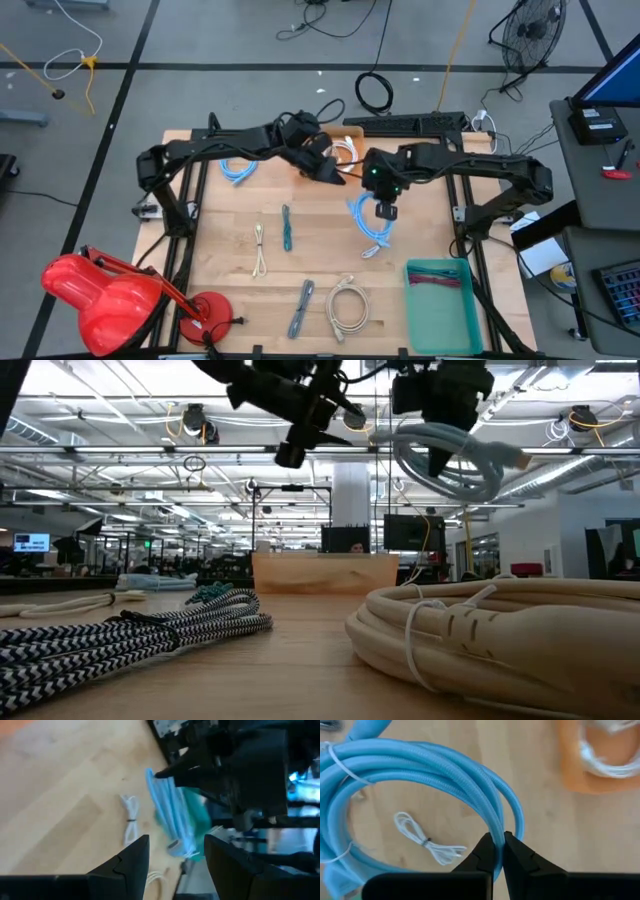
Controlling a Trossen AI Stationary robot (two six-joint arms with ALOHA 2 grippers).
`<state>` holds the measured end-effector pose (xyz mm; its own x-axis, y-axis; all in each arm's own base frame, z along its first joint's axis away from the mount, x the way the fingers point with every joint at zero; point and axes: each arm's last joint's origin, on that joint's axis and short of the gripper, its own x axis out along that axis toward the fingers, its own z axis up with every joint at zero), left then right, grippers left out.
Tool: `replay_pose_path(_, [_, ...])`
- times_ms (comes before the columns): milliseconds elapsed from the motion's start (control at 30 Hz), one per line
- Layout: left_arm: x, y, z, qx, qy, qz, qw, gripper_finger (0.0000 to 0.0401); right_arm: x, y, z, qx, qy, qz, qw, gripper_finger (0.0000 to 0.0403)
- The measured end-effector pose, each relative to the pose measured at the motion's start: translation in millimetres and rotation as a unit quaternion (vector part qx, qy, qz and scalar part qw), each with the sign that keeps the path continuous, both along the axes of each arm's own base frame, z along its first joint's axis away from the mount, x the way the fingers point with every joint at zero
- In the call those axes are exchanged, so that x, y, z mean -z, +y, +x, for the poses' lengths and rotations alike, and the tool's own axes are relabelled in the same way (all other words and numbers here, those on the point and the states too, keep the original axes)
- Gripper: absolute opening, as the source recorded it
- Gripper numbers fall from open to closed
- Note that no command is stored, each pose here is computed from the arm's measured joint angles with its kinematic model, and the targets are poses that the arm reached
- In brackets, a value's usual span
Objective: Pick & Place USB Port
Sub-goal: Put the large bottom blue charger cable into the orange bin
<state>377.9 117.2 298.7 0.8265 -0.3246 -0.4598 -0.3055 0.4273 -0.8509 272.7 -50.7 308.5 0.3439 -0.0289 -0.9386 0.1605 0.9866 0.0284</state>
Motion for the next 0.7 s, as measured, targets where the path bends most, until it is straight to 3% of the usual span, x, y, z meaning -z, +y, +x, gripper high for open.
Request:
replay_pose_path(200, [9, 1, 20, 0.01, -0.042, -0.051, 0.998, 0.0191, -16, -3, -1, 0.009, -0.013, -0.02, 1.0, 0.0009])
replay_pose_path(700, [18, -6, 29, 0.003, -0.038, -0.056, 0.998, 0.0191, -14, -11, 1, 0.011, 0.0, -0.021, 1.0, 0.0009])
